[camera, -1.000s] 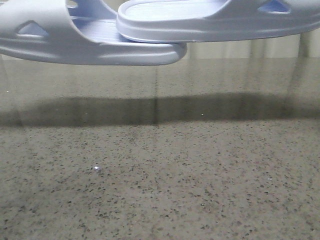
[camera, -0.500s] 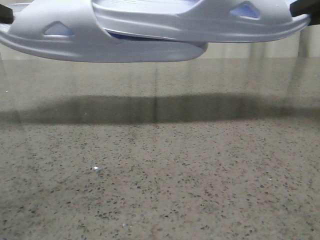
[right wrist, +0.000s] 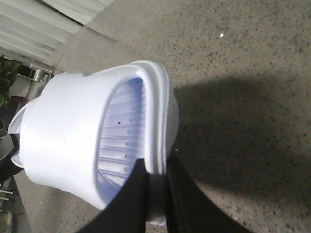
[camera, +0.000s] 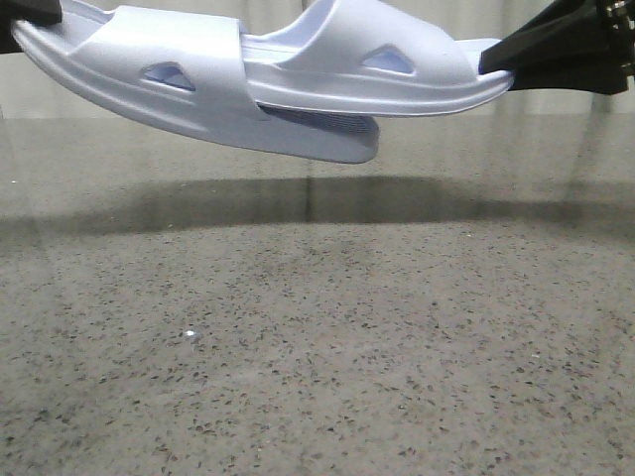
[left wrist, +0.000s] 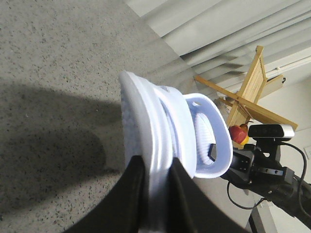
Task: Insert blue slippers together front up
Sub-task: 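Bring the held slippers together, right slipper stacked over the left one, then lower the stacked slippers onto the table and open both grippers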
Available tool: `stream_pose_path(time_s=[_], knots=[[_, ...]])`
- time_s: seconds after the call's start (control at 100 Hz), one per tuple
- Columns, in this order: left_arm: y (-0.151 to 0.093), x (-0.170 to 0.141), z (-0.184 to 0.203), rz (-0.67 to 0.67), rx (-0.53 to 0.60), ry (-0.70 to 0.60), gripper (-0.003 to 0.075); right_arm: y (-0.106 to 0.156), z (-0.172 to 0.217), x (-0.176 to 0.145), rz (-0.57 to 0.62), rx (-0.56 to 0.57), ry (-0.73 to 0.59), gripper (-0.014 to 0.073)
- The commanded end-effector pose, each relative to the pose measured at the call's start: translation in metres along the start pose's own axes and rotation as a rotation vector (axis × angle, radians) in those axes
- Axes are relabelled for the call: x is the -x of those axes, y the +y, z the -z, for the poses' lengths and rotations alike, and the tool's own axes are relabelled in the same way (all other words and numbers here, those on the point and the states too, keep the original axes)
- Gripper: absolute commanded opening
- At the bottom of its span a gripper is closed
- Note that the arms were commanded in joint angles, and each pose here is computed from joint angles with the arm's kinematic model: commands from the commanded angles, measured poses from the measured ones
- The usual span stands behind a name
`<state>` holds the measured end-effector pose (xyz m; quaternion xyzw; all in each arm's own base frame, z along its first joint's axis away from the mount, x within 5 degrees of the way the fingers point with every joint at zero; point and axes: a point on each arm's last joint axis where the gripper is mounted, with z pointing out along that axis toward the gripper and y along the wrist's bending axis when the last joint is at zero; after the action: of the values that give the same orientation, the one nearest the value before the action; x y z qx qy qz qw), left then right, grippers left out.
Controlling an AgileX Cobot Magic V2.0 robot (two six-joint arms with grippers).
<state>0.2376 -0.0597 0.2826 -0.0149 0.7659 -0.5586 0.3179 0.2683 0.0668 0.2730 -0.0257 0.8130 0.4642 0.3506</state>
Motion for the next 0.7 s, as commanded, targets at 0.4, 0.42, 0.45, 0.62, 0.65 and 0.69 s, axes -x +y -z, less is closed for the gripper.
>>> stream_pose_path(time_s=[0.4, 0.42, 0.45, 0.62, 0.65, 0.69], knots=[[-0.024, -0.001, 0.003, -0.023, -0.181, 0.042, 0.0015, 0.030, -0.003, 0.012, 0.126, 0.166, 0.062, -0.0010], [-0.024, 0.000, 0.004, -0.022, -0.179, 0.037, 0.0015, 0.029, -0.002, 0.013, 0.125, 0.163, 0.061, 0.0012], [-0.023, 0.001, 0.005, -0.022, -0.174, 0.032, 0.0016, 0.027, 0.000, 0.013, 0.126, 0.157, 0.062, 0.0051], [-0.016, 0.005, 0.014, -0.029, -0.131, 0.014, 0.0015, 0.016, 0.016, 0.021, 0.102, 0.157, 0.038, 0.0143], [-0.015, 0.006, 0.015, -0.031, -0.122, 0.014, 0.0015, 0.014, 0.020, 0.022, 0.097, 0.161, 0.033, 0.0143], [-0.013, 0.007, 0.017, -0.030, -0.115, 0.009, 0.0015, 0.010, 0.026, 0.025, 0.089, 0.164, 0.023, 0.0143]])
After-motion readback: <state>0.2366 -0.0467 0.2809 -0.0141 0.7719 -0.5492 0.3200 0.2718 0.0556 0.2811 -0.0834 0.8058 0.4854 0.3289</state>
